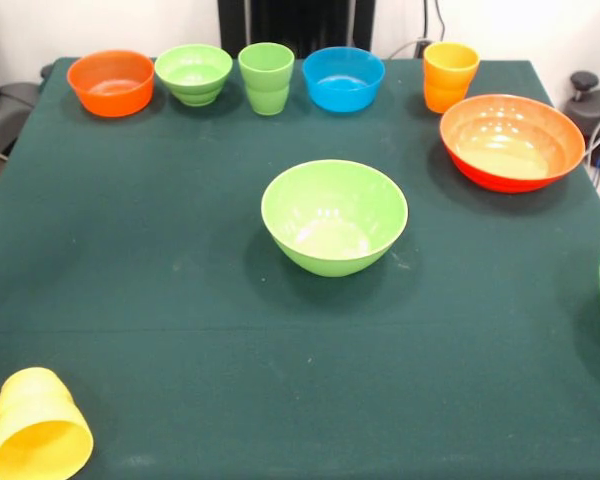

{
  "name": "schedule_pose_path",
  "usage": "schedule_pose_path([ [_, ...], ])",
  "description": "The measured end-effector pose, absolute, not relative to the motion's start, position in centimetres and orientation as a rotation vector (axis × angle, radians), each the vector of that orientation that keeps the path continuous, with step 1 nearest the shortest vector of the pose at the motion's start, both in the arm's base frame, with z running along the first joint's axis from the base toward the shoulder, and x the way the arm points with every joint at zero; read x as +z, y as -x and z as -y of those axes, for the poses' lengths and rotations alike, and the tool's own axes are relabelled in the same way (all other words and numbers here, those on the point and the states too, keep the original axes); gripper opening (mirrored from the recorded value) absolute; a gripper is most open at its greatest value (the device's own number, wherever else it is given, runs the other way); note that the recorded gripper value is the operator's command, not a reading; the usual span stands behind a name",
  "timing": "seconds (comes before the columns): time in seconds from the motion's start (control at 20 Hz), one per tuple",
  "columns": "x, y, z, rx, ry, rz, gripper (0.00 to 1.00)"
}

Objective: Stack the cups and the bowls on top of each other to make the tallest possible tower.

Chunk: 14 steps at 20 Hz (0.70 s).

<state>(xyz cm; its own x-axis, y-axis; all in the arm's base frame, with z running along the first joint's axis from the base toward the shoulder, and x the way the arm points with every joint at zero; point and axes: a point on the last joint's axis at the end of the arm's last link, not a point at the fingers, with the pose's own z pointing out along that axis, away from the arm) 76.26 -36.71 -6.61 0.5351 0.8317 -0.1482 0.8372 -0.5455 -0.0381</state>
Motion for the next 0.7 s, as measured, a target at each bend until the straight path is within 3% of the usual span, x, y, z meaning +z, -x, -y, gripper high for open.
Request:
schedule_pose_path([
  [0.7,-6.78,-76.93,35.95,-0.329,-2.613,-1.598,0.00],
])
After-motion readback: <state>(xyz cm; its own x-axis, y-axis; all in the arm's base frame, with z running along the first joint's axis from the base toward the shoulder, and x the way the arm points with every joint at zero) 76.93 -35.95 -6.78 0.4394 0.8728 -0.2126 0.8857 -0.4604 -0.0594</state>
